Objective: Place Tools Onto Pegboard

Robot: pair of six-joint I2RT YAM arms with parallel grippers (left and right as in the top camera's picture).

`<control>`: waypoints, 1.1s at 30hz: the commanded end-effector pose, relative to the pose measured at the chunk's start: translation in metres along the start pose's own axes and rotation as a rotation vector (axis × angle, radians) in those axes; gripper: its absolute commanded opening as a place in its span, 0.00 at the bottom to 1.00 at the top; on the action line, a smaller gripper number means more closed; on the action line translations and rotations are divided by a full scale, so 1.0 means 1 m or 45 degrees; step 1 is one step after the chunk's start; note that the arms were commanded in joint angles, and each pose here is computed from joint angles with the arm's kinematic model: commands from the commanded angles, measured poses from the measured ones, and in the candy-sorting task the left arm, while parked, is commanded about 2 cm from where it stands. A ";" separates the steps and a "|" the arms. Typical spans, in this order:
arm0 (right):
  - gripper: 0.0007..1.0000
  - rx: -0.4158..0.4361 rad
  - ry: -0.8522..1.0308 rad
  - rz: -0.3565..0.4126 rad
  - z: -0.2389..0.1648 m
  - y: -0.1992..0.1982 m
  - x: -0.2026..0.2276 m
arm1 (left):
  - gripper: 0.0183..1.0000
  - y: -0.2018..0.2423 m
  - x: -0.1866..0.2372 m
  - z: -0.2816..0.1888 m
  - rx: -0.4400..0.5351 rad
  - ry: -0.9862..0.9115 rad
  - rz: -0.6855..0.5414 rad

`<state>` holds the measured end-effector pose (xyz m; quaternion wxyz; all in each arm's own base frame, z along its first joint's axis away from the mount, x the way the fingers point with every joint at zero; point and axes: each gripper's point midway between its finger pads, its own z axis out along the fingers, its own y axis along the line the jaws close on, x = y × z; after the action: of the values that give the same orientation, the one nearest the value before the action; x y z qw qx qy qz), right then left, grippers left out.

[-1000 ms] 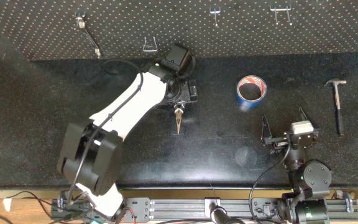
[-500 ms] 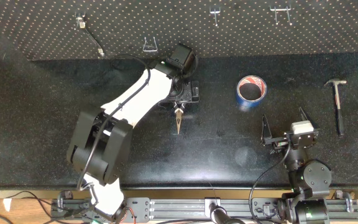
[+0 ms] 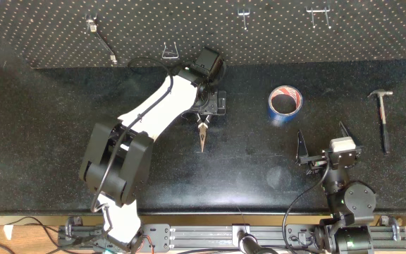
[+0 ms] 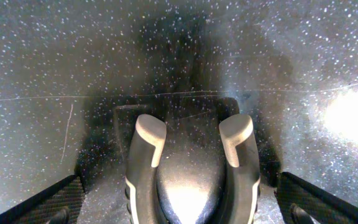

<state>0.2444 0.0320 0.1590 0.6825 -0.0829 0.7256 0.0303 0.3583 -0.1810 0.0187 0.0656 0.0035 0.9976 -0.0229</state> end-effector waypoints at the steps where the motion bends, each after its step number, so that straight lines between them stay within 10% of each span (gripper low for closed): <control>1: 0.97 -0.001 0.001 -0.018 0.000 0.001 0.001 | 1.00 0.007 0.019 0.025 -0.037 0.124 -0.027; 18: 0.97 -0.001 0.001 -0.018 0.000 0.001 0.001 | 1.00 -0.005 0.035 0.039 -0.056 0.182 -0.086; 24: 0.97 -0.001 0.001 -0.018 0.000 0.001 0.001 | 0.40 -0.004 0.035 0.039 -0.056 0.182 -0.088; 33: 0.97 -0.001 0.001 -0.018 0.000 0.001 0.001 | 0.31 -0.004 0.035 0.039 -0.058 0.180 -0.111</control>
<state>0.2444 0.0320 0.1590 0.6825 -0.0829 0.7256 0.0303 0.3556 -0.1875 0.0165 0.0594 -0.0355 0.9975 -0.0139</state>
